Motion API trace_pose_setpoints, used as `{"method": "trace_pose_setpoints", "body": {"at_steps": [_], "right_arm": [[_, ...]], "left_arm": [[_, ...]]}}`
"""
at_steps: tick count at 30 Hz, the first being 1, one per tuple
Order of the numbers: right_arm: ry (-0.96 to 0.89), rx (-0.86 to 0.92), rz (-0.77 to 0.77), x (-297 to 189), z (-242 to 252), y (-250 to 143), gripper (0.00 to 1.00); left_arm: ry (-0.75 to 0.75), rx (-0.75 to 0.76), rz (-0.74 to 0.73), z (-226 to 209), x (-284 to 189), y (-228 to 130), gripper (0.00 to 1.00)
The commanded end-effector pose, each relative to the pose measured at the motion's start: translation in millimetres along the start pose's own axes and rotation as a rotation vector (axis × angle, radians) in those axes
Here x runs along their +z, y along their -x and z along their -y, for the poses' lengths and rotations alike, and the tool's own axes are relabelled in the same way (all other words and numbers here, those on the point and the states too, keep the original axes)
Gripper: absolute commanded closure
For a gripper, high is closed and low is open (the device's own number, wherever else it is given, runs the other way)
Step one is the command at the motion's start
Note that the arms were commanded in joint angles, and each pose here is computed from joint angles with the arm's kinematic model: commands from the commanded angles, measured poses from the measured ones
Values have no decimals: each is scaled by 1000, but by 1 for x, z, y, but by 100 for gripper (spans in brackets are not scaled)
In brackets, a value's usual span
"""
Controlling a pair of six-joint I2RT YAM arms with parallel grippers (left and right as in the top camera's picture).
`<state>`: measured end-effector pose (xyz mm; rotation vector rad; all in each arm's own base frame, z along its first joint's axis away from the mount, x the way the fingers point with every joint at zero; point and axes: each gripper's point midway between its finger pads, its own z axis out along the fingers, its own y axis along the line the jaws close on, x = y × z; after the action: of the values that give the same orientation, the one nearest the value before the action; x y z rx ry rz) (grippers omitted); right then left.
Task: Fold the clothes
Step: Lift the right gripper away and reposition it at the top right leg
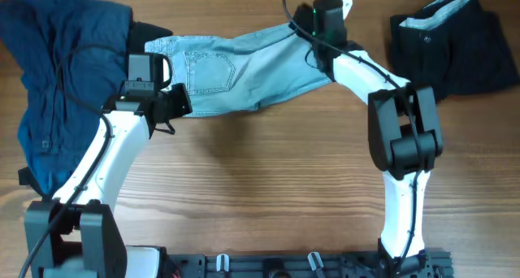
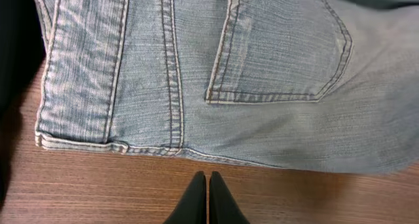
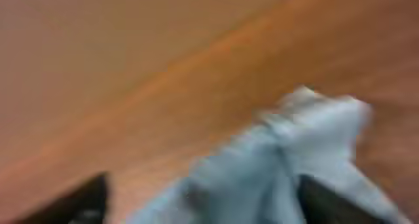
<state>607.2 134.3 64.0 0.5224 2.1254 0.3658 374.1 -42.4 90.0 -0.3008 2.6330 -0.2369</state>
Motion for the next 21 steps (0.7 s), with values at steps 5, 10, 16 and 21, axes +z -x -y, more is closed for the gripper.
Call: {"method": "trace_pose_setpoints", "body": {"at_steps": [5,10,16,21], "right_arm": [[-34,-77,-92,-75,40,76,0],[-56,-216,-372,-81,85,22,7],[-60,-252,-611,-69,113,-48,34],[-50,-263,-555,-56,111,-41,60]], "left_arm": [[-3,-8,10,2,-1,4,96],[-3,-8,10,2,-1,4,96],[-4,-9,3,3,-1,2,96],[-4,-9,1,3,-1,2,96]]}}
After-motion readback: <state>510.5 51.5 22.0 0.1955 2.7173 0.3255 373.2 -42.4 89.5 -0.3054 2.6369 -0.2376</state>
